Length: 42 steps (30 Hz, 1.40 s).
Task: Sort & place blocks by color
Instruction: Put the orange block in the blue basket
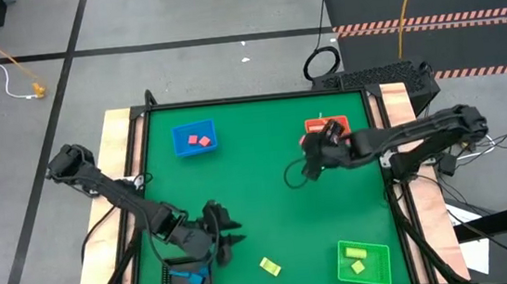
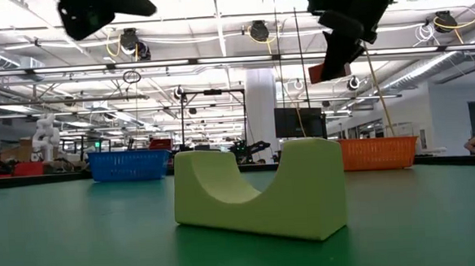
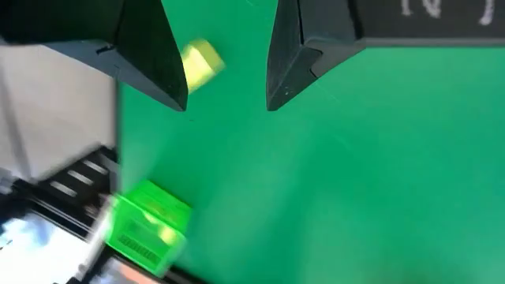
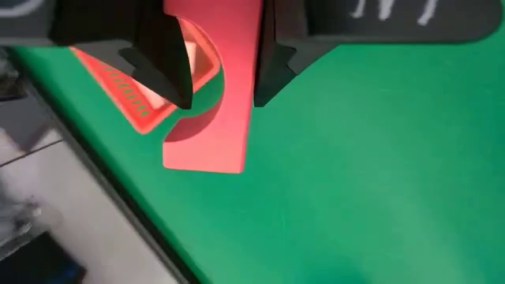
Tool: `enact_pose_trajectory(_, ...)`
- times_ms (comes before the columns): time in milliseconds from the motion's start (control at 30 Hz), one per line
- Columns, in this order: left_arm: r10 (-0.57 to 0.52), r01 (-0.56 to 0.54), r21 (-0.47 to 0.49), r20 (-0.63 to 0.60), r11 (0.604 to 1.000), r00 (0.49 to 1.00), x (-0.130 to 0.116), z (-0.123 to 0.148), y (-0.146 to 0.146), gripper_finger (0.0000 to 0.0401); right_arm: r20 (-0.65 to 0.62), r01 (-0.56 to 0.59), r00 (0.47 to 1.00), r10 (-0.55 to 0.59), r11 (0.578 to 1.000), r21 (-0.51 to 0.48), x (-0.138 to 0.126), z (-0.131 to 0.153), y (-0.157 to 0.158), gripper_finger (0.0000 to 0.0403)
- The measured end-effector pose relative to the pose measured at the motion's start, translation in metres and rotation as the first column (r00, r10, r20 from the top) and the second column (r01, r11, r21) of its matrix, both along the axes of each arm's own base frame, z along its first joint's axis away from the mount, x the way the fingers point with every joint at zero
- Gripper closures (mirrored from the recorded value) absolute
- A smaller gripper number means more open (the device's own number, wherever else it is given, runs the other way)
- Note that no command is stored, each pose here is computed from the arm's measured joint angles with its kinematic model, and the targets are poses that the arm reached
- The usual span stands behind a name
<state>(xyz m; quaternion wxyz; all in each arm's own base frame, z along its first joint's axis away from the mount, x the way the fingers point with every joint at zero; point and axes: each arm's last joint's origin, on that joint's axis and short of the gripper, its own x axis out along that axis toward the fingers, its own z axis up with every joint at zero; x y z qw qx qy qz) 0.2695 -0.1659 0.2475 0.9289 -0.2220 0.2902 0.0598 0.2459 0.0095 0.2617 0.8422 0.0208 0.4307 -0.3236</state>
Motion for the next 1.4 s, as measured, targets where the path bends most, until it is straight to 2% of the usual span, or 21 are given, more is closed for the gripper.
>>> enact_pose_trajectory(100, 0.051, -0.055, 0.116, 0.037, 0.992, 0.998, 0.003, 0.001, 0.007, 0.0226, 0.071, -0.032, 0.997, 0.030, 0.999, 0.021, -0.006, 0.001, -0.001, 0.0300)
enact_pose_trajectory(233, 0.103, -0.117, 0.253, 0.067, 0.960, 0.992, 0.008, 0.002, 0.018, 0.0226, 0.221, -0.142, 0.969, 0.115, 0.984, 0.108, -0.008, -0.003, 0.003, 0.0281)
enact_pose_trajectory(433, 0.109, -0.122, 0.344, 0.056, 0.931, 0.992, 0.015, 0.002, 0.034, 0.0226, 0.395, -0.263, 0.902, 0.174, 0.948, 0.181, -0.014, -0.016, 0.006, 0.0289)
enact_pose_trajectory(533, 0.082, -0.091, 0.412, 0.039, 0.907, 0.996, 0.018, 0.002, 0.039, 0.0226, 0.485, -0.344, 0.851, 0.200, 0.911, 0.229, -0.017, -0.025, 0.009, 0.0296)
enact_pose_trajectory(700, -0.005, 0.005, 0.570, -0.002, 0.821, 1.000, 0.023, 0.003, 0.046, 0.0226, 0.673, -0.529, 0.713, 0.198, 0.782, 0.331, -0.018, -0.037, 0.015, 0.0274)
enact_pose_trajectory(800, -0.059, 0.049, 0.663, -0.007, 0.747, 0.998, 0.031, 0.003, 0.050, 0.0226, 0.731, -0.582, 0.664, 0.156, 0.722, 0.374, -0.019, -0.043, 0.017, 0.0254)
enact_pose_trajectory(933, -0.112, 0.057, 0.755, 0.022, 0.654, 0.993, 0.046, 0.004, 0.054, 0.0226, 0.753, -0.609, 0.642, 0.145, 0.693, 0.385, -0.020, -0.048, 0.020, 0.0252)
enact_pose_trajectory(1000, -0.124, 0.061, 0.778, 0.022, 0.625, 0.992, 0.052, 0.001, 0.057, 0.0226, 0.758, -0.614, 0.635, 0.151, 0.694, 0.376, -0.019, -0.047, 0.021, 0.0257)
enact_pose_trajectory(1067, -0.129, 0.069, 0.784, 0.015, 0.617, 0.992, 0.056, -0.001, 0.061, 0.0226, 0.741, -0.604, 0.653, 0.155, 0.696, 0.387, -0.020, -0.050, 0.021, 0.0265)
enact_pose_trajectory(1133, -0.123, 0.069, 0.776, 0.010, 0.626, 0.992, 0.058, -0.003, 0.064, 0.0226, 0.725, -0.601, 0.666, 0.175, 0.703, 0.382, -0.021, -0.052, 0.020, 0.0272)
enact_pose_trajectory(1300, -0.134, 0.069, 0.688, 0.042, 0.723, 0.990, 0.061, -0.005, 0.069, 0.0226, 0.611, -0.557, 0.758, 0.230, 0.715, 0.422, -0.026, -0.065, 0.020, 0.0271)
enact_pose_trajectory(1400, -0.131, 0.062, 0.616, 0.068, 0.785, 0.989, 0.062, -0.005, 0.072, 0.0226, 0.571, -0.536, 0.788, 0.231, 0.714, 0.451, -0.028, -0.071, 0.021, 0.0257)
